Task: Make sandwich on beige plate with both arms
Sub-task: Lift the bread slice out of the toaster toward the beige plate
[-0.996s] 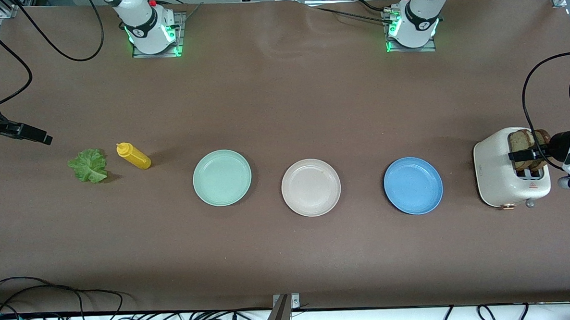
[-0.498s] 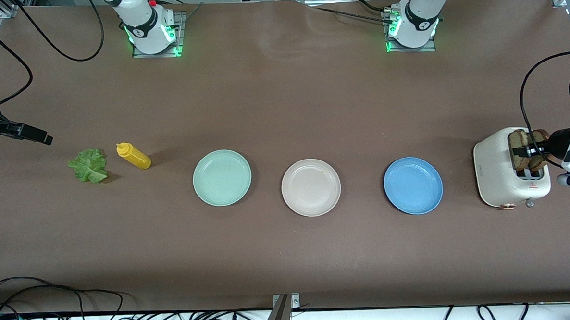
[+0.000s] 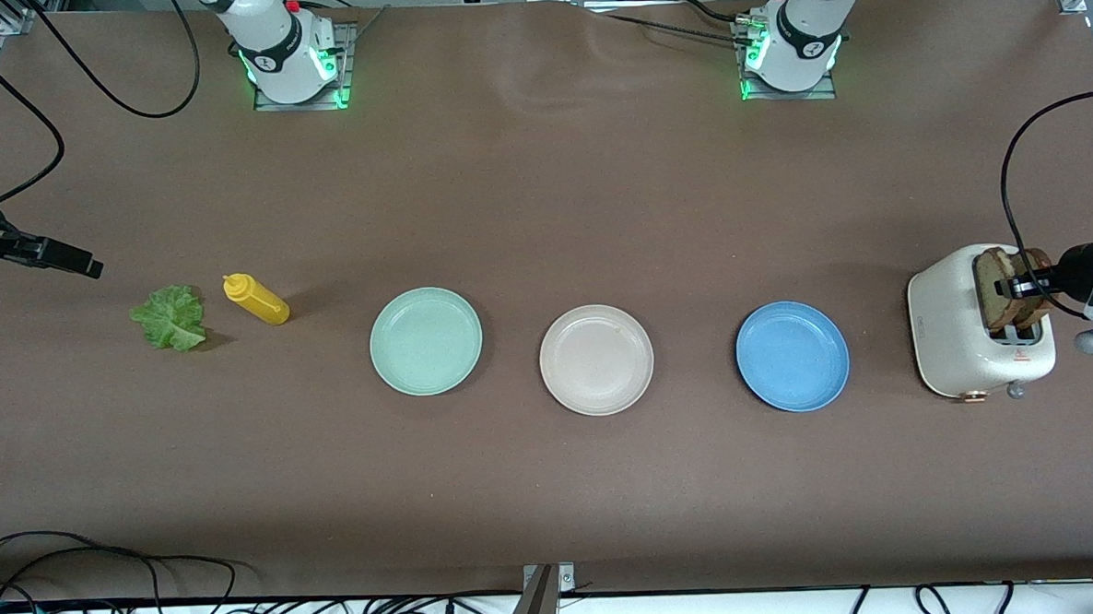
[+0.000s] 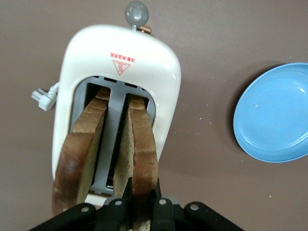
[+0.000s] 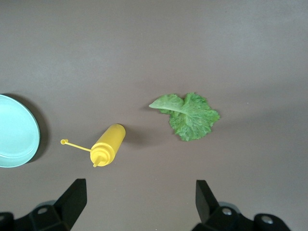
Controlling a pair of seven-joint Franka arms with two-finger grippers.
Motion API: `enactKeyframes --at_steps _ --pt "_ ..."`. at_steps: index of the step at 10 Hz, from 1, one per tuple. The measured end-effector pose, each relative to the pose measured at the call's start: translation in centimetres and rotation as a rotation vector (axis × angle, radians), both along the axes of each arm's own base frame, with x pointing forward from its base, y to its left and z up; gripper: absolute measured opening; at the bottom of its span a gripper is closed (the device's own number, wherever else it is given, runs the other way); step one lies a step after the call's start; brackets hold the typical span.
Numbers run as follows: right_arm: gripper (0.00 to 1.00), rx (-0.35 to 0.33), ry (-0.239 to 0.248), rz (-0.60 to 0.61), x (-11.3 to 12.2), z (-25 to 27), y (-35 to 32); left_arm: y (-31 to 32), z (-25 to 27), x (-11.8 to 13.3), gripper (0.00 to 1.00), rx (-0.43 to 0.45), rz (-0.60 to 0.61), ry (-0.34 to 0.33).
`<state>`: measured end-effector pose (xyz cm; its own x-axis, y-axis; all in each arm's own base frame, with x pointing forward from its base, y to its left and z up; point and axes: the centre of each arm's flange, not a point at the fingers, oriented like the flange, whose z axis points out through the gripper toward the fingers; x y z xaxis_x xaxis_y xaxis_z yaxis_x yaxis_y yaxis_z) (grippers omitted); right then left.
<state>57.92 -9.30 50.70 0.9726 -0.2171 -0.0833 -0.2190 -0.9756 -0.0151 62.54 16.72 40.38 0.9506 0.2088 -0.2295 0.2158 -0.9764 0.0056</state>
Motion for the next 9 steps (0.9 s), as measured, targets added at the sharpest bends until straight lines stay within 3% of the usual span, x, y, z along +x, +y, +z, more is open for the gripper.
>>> enactKeyframes --at_steps 5,9 --pt "1.00 0.000 0.003 0.000 0.0 -0.1 0.0 -0.2 10.3 -1.7 0.10 0.004 -0.040 -0.006" --pt "1.00 0.000 0.003 0.000 0.0 -0.1 0.0 -5.1 13.8 -1.1 0.10 -0.027 -0.132 -0.030"
